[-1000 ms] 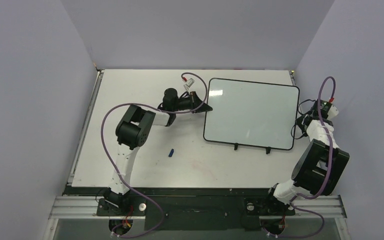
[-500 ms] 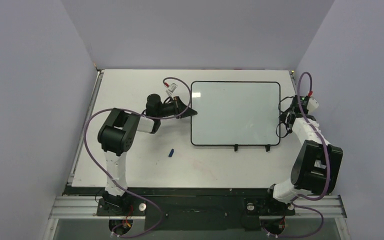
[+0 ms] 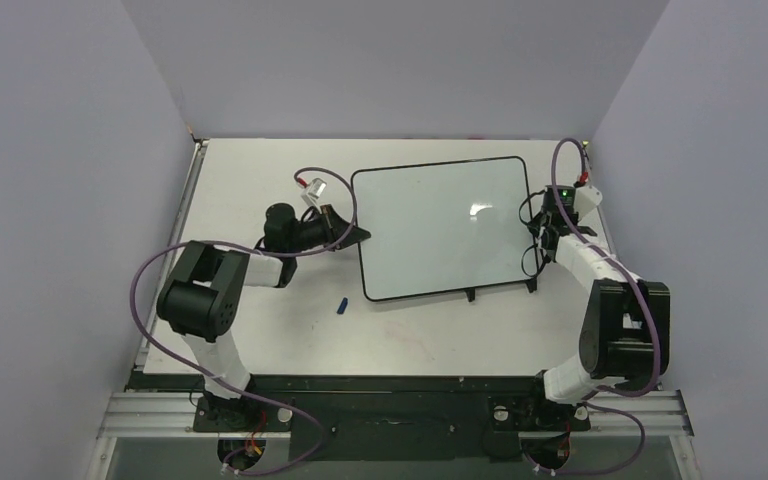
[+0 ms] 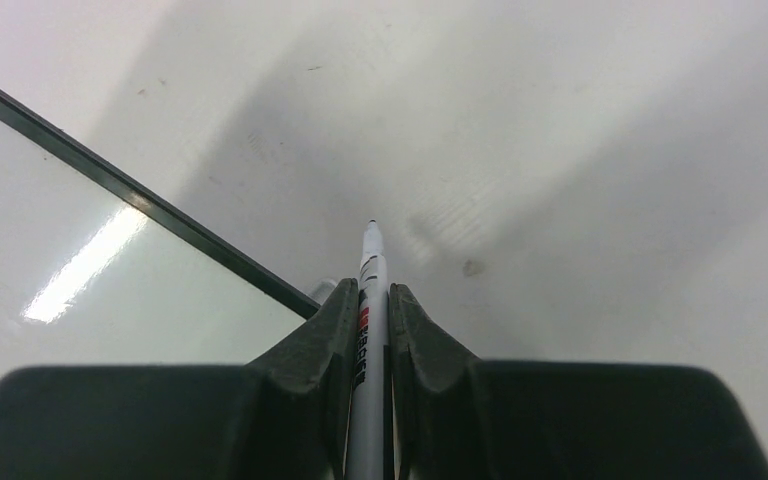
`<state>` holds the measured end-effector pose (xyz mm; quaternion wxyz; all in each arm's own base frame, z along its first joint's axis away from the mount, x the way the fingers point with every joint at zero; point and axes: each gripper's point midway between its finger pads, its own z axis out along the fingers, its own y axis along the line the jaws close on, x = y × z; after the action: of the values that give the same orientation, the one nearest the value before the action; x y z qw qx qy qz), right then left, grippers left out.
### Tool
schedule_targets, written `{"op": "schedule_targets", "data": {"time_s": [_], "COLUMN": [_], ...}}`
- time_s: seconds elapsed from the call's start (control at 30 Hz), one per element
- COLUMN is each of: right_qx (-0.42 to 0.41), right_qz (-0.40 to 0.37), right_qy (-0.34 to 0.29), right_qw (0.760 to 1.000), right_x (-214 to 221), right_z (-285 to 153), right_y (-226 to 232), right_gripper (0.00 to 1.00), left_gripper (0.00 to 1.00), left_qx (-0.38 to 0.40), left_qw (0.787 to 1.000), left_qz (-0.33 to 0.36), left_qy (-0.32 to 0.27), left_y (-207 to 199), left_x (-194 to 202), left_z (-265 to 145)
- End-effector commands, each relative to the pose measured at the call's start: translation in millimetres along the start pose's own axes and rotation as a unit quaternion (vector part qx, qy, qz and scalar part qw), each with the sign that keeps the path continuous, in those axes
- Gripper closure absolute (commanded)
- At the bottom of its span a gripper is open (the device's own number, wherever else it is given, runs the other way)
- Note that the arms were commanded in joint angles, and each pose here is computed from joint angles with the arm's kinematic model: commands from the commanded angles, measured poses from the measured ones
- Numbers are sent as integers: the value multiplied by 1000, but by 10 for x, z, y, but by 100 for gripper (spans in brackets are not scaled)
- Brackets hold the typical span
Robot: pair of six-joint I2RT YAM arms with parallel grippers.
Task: Write a sentence on the whiteboard
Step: Move the whiteboard to the center of the board.
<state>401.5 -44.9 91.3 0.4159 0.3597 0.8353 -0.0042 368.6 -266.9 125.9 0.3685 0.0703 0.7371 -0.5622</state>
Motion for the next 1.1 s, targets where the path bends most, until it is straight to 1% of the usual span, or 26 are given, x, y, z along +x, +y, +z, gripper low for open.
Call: {"op": "schedule_targets", "data": {"time_s": [0.0,0.23,0.43,0.63,0.77,0.83,0.87,0.97,1.07], "right_qx": [-155,-205,-253,-300,-293,-263,-265,-224,-199], "right_qz": [-14,-29,-49,-53,-73,-90,-95,-110,-104], "right_qy": [159,180,201,207,175,144,123,69,14], "right_qw": [975,962,945,930,937,950,952,966,974], "right_x": [1003,1318,1644,1765,1579,1401,1269,963,595], "right_z": [-321,-547,-845,-1131,-1251,-1280,-1356,-1417,-1506], "right_y": [822,1270,1705,2094,2096,1953,1930,1692,1479], "right_gripper": [100,100,100,100,100,100,100,100,100], "left_gripper": [100,100,100,100,100,100,100,100,100], "left_qx": [6,-35,-72,-117,-124,-118,-115,-102,-92], "left_qw": [991,987,980,971,969,970,970,969,967], "left_qz": [131,152,174,190,193,193,195,202,216], "left_qy": [-27,-46,-65,-84,-89,-89,-92,-98,-99], "left_y": [-258,-323,-357,-373,-358,-363,-361,-389,-417], "left_x": [-152,-264,-343,-338,-270,-241,-238,-220,-197], "left_z": [-51,-353,-644,-937,-1005,-1005,-1006,-986,-922]}}
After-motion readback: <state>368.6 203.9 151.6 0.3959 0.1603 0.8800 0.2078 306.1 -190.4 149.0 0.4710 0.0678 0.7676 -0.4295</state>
